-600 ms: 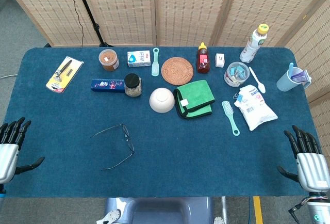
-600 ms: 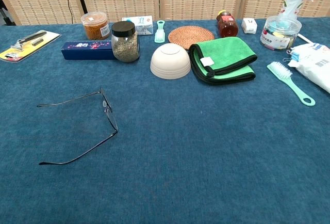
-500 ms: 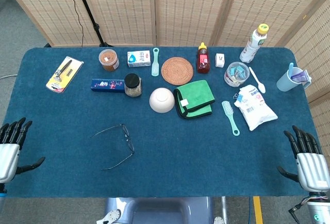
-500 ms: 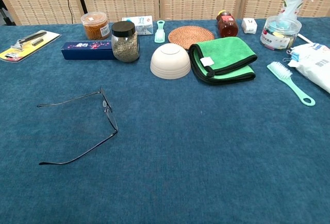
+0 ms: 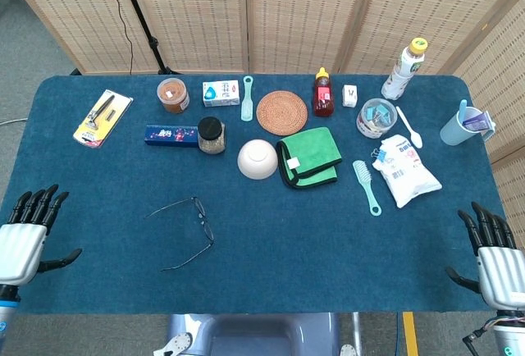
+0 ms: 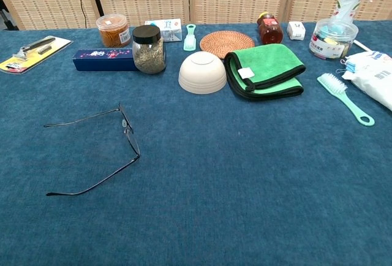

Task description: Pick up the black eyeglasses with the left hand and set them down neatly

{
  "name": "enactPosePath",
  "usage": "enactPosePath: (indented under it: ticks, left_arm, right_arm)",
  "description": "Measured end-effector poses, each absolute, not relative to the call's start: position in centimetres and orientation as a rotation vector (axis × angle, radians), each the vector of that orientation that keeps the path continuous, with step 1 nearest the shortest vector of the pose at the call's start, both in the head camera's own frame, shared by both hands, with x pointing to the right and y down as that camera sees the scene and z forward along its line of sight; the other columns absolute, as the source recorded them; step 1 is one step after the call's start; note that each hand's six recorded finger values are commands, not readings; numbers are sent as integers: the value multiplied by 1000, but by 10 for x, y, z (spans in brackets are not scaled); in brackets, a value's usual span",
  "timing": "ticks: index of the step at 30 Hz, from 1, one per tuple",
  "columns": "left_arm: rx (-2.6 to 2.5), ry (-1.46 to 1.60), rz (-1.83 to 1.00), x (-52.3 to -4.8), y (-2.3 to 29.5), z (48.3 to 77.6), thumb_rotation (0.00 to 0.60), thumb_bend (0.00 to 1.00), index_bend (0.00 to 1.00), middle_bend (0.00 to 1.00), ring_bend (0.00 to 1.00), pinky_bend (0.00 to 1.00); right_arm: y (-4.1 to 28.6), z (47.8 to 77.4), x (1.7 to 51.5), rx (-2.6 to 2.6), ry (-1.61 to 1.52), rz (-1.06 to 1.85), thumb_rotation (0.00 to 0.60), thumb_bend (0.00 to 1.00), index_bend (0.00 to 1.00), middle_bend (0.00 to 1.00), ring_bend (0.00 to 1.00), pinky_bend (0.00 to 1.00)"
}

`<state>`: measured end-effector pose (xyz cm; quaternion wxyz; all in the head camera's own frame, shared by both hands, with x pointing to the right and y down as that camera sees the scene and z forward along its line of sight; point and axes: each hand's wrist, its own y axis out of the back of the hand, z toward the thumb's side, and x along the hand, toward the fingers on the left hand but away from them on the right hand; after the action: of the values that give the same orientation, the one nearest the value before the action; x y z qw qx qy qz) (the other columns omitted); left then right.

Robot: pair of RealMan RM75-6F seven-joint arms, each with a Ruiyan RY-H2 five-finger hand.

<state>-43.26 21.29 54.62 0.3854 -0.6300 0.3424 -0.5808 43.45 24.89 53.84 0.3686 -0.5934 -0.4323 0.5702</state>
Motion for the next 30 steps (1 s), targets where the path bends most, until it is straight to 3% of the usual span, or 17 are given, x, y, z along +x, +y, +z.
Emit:
enactPosePath:
  ticks: [20,30]
  left_arm:
    - [-1727,550,-1275,-336,191,579,440,137,148,0,0,0]
    - [-1795,439,-1197,-276,198,609,396,138,170,0,0,0]
  right_arm:
    - [251,541,436,-1536,-1117,1463,600,108,108,6,19,87]
    - [254,537,441,-1517,-1133,1471,600,108,96,9,19,87]
